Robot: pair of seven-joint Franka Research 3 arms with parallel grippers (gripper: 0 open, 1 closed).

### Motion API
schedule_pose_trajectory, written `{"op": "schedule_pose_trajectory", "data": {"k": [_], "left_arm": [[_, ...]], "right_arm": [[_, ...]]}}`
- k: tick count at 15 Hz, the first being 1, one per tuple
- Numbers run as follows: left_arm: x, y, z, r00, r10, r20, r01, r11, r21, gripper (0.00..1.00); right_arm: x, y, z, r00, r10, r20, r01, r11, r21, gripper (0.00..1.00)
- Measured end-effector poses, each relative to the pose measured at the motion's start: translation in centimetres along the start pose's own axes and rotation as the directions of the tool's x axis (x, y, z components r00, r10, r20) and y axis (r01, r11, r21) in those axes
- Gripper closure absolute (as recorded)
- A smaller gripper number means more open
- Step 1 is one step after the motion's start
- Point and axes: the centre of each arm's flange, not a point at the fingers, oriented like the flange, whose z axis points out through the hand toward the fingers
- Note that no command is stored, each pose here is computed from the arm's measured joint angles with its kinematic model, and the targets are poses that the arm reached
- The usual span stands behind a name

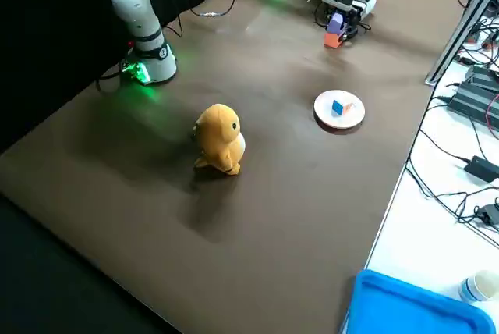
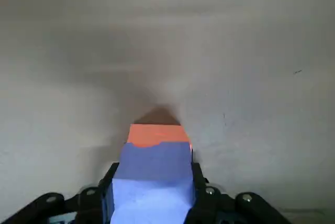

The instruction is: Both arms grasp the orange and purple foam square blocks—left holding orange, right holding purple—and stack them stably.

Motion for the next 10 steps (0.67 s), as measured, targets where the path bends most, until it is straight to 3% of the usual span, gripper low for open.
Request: {"op": "schedule_pose_trajectory", "data": {"k": [5, 7, 10], "left_arm": [[0.0, 0.0, 0.0, 1.0, 0.0, 0.0, 0.0, 1.0, 0.0, 0.36], [0.0, 0.0, 0.0, 1.0, 0.0, 0.0, 0.0, 1.0, 0.0, 0.36], [0.0, -0.01, 0.0, 1.0, 0.0, 0.0, 0.0, 1.0, 0.0, 0.36]], "right_arm": [[-0.1, -0.13, -0.03, 1.0, 0.0, 0.012, -0.001, 1.0, 0.013, 0.38], [-0.1, -0.14, -0.02, 1.0, 0.0, 0.012, 0.0, 1.0, 0.013, 0.24], [-0.11, -0.12, 0.0, 1.0, 0.0, 0.012, 0.0, 1.0, 0.013, 0.22]]}}
